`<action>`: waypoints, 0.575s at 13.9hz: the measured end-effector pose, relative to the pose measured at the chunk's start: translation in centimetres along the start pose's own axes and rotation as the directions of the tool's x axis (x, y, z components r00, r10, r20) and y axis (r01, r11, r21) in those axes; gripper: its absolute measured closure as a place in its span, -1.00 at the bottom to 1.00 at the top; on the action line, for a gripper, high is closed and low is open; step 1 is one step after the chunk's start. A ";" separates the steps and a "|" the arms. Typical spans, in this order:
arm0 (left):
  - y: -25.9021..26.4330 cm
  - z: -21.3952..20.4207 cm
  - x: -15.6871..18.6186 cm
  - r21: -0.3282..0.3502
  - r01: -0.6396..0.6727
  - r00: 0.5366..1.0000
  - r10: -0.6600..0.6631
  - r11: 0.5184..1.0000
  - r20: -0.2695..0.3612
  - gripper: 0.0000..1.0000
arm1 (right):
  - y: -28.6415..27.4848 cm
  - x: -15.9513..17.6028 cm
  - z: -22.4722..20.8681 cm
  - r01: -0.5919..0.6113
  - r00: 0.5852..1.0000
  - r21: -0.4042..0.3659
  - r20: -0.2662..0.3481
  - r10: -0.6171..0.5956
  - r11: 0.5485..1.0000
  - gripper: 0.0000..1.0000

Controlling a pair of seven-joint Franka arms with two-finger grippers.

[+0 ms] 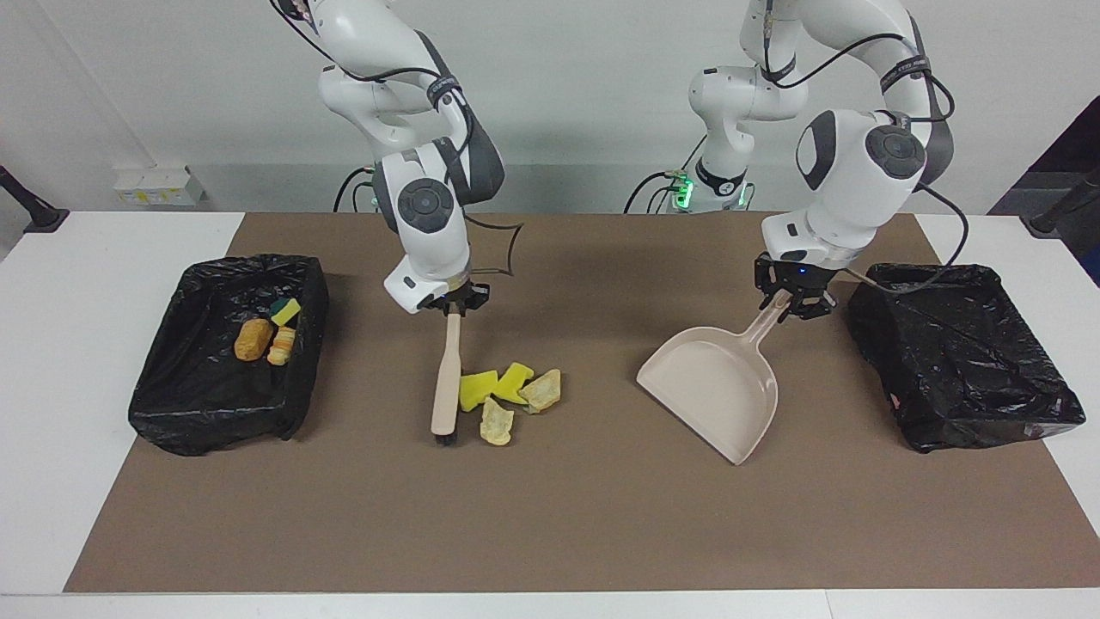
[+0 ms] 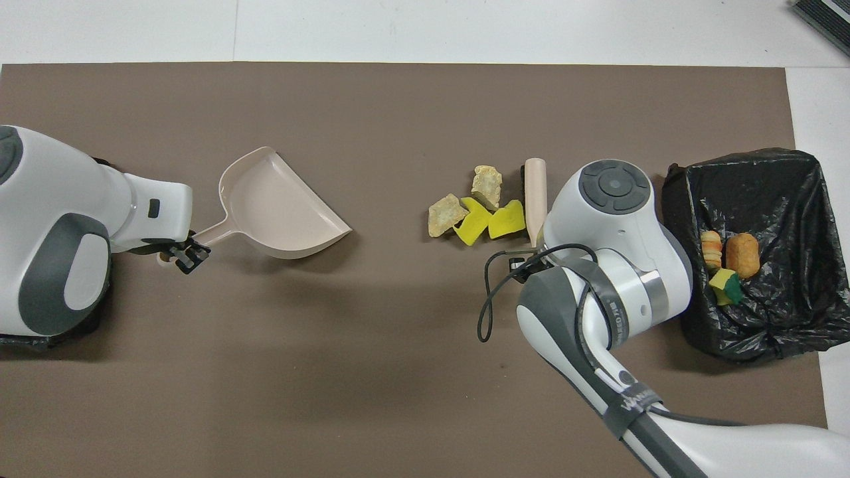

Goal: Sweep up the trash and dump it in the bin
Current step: 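Sweep the rolls and sponges into the dustpan with the right gripper's brush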

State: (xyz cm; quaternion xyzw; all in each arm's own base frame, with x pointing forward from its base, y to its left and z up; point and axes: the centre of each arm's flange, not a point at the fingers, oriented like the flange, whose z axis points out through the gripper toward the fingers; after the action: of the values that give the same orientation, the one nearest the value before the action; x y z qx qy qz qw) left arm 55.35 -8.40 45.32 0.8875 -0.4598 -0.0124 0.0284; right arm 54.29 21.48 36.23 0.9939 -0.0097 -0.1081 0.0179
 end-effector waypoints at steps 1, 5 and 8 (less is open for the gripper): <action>-0.5 0.2 -0.7 -0.004 -0.068 0.998 0.068 0.998 0.003 0.33 | -1.3 0.2 0.2 0.001 1.000 0.010 0.000 -0.001 1.000 0.46; 0.5 3.6 -3.2 -0.057 -0.195 0.980 0.197 0.979 0.033 0.33 | -4.3 0.6 -0.2 0.016 1.000 0.043 -0.003 -0.016 0.999 0.46; 2.7 6.3 -3.5 -0.061 -0.220 0.974 0.222 0.974 0.040 0.33 | -5.2 0.3 -0.3 0.030 1.000 0.045 -0.004 -0.030 0.999 0.46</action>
State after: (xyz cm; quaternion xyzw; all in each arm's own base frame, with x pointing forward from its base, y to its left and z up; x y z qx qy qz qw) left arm 50.78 -7.33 39.16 0.8291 -0.5557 -0.0430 0.0438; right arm 54.69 26.72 36.25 0.9943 0.0026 -0.1067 -0.0063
